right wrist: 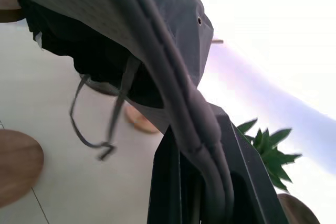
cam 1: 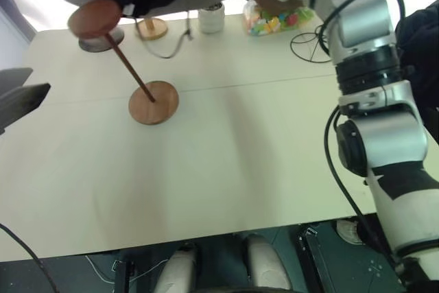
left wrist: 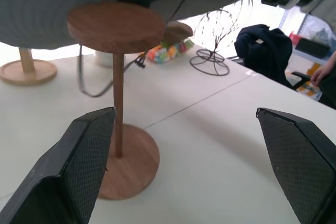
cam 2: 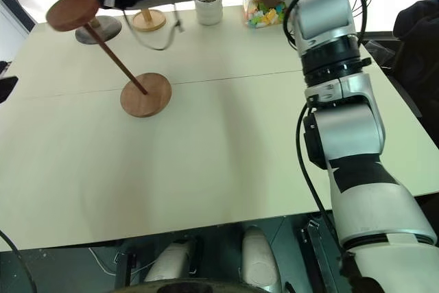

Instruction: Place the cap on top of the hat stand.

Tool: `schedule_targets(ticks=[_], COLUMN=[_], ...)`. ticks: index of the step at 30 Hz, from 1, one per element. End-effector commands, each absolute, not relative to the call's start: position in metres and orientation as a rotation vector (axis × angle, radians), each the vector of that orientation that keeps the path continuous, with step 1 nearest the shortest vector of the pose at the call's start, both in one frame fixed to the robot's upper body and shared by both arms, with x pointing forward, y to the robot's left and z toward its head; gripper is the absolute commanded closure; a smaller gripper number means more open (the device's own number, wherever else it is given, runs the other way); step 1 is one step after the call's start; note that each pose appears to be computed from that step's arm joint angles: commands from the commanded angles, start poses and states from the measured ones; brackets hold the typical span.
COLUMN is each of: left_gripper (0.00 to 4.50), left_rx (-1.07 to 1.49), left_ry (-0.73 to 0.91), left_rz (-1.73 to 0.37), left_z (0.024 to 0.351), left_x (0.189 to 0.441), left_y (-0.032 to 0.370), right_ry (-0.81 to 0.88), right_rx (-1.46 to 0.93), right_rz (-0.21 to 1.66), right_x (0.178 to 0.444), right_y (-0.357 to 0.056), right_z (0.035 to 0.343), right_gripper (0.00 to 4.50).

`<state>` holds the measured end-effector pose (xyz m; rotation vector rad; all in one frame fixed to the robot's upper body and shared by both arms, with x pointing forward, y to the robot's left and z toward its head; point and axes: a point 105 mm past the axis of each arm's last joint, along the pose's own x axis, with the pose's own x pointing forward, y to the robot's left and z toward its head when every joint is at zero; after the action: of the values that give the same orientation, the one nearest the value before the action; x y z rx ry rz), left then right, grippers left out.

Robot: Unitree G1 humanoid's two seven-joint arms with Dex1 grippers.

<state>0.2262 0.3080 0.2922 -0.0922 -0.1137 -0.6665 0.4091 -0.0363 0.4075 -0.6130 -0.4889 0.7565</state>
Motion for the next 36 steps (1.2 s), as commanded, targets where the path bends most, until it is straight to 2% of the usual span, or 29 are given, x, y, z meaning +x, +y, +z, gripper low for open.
schedule_targets(ticks=[1,11,16,23,36], left_gripper=[0.0,0.0,0.0,0.0,0.0], left_rx=[-0.054,-0.032,-0.025,-0.022,-0.018], left_ry=[-0.178,-0.197,-0.204,-0.22,-0.237], left_rz=[-0.629,-0.628,-0.641,-0.653,-0.596], left_z=[0.306,0.314,0.316,0.318,0.316], left_x=[0.218,0.225,0.23,0.233,0.218], left_y=[0.315,0.314,0.312,0.31,0.316], right_ry=[-0.653,-0.677,-0.687,-0.735,-0.798], right_rx=[-0.618,-0.64,-0.568,-0.457,-0.35], right_rz=[0.753,0.625,0.557,0.492,0.532], right_x=[0.39,0.406,0.411,0.407,0.39], right_y=[-0.023,-0.032,-0.04,-0.032,0.002], right_z=[0.444,0.454,0.467,0.492,0.508], right_gripper=[4.46,4.46,4.46,4.46,4.46])
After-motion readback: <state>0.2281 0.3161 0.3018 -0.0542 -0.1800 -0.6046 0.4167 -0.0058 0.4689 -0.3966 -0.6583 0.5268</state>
